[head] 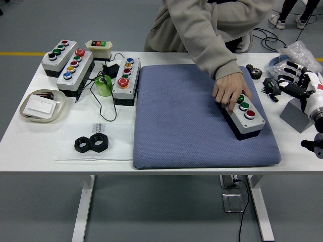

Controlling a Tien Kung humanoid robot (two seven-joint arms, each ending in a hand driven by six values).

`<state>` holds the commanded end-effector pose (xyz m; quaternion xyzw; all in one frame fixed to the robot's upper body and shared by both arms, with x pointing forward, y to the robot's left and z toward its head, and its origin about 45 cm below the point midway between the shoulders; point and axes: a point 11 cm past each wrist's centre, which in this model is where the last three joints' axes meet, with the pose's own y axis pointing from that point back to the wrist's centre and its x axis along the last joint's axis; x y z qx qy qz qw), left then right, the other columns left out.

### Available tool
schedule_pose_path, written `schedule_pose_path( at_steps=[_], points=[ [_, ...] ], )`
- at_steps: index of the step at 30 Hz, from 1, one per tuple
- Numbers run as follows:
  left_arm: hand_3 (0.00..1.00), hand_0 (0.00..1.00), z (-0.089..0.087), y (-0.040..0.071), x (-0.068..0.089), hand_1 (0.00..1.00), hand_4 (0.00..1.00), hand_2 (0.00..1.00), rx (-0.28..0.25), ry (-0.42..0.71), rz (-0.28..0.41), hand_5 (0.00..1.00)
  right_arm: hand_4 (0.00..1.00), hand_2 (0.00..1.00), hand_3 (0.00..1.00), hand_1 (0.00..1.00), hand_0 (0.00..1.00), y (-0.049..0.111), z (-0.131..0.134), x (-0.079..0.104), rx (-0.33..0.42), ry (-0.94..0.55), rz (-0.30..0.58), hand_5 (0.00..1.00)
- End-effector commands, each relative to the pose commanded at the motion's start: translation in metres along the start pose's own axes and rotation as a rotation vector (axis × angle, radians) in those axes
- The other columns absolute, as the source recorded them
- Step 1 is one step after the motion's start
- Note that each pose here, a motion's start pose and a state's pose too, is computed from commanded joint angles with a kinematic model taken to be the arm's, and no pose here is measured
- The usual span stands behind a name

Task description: Pick up the button,place it on the desk,press the button,press the button

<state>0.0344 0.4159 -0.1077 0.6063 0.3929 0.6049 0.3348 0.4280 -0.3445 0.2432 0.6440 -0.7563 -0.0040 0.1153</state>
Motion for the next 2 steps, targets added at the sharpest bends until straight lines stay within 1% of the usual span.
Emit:
schedule_pose_path(
  at_steps=[2],
  points=[
    [0.772,0.746,-0.0004,-0.0001,0.0,0.783,0.542,0.853,0.001,-0.001,0.0,0.998,0.632,0.864,0.867,0.834,0.92,0.0001,0.0,-0.0008,0.002,0.016,-0.007,0.071]
  ],
)
